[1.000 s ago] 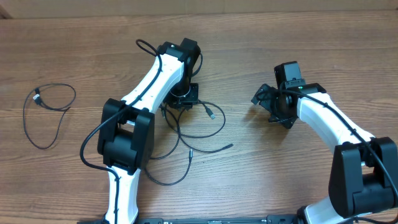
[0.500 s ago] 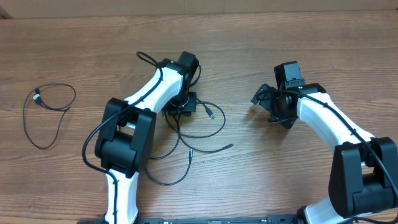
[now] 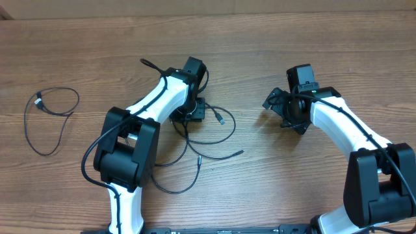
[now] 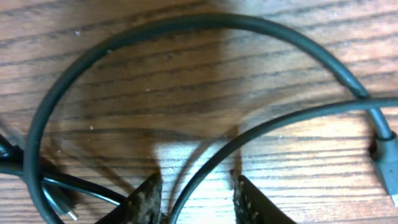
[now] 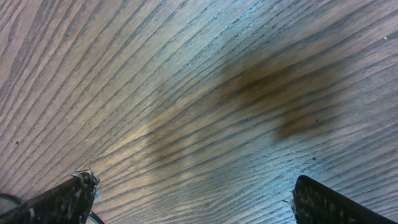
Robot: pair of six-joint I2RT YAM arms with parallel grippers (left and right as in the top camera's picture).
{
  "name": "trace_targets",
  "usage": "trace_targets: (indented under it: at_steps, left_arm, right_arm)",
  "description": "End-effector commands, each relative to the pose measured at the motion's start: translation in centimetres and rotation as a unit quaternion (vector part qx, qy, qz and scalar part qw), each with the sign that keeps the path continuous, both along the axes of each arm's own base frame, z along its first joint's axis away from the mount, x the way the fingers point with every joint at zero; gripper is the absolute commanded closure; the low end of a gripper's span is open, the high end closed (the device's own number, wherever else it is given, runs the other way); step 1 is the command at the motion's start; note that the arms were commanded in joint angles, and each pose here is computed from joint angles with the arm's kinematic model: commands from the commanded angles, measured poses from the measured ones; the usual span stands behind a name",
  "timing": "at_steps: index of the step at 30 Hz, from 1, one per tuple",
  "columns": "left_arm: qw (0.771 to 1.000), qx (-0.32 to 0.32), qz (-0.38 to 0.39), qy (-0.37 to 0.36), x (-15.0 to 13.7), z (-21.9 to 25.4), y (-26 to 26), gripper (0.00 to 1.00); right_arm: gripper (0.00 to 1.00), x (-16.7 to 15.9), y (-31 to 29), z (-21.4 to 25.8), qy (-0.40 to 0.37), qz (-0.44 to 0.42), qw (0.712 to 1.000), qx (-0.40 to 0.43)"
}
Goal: Untangle cables
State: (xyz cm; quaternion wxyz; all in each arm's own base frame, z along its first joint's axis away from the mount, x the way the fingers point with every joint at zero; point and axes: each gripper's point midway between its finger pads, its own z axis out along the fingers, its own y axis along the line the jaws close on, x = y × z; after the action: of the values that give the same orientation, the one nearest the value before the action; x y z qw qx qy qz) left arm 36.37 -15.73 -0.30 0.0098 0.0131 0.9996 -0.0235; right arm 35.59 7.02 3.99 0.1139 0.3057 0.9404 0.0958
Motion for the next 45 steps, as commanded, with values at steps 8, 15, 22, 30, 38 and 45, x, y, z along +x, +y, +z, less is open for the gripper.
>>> trace_targets:
  at_steps: [8,15,22,30,38,45]
  left_arm:
    - [0.997,0.021,0.0,0.073,-3.5,-4.6,1.1,0.66]
    - [0.996,0.026,0.0,0.085,-4.1,-4.6,1.4,0.68]
    - [0.995,0.027,0.0,0.091,-4.5,-4.8,1.5,0.83]
    - [0.996,0.015,-0.008,0.092,-4.6,-4.8,1.1,0.48]
    - [0.995,0.02,-0.054,0.086,-4.8,-5.3,1.3,0.31]
    - [0.993,0.024,-0.073,0.087,-5.2,-5.9,1.6,0.0]
  right_arm:
    - [0.0,0.6,-0.2,1.1,-0.019,-0.001,1.0,-0.002]
    - [0.0,0.6,-0.2,1.1,-0.019,-0.001,1.0,-0.002]
    - [0.0,0.6,-0.2,1.1,-0.019,-0.001,1.0,-0.002]
    - [0.0,0.6,-0.2,1.1,-0.019,-0.001,1.0,-0.002]
    - [0.0,0.6,-0.2,1.1,-0.019,-0.001,1.0,-0.002]
    - [0.0,0.6,-0.2,1.1,-0.019,-0.001,1.0,-0.002]
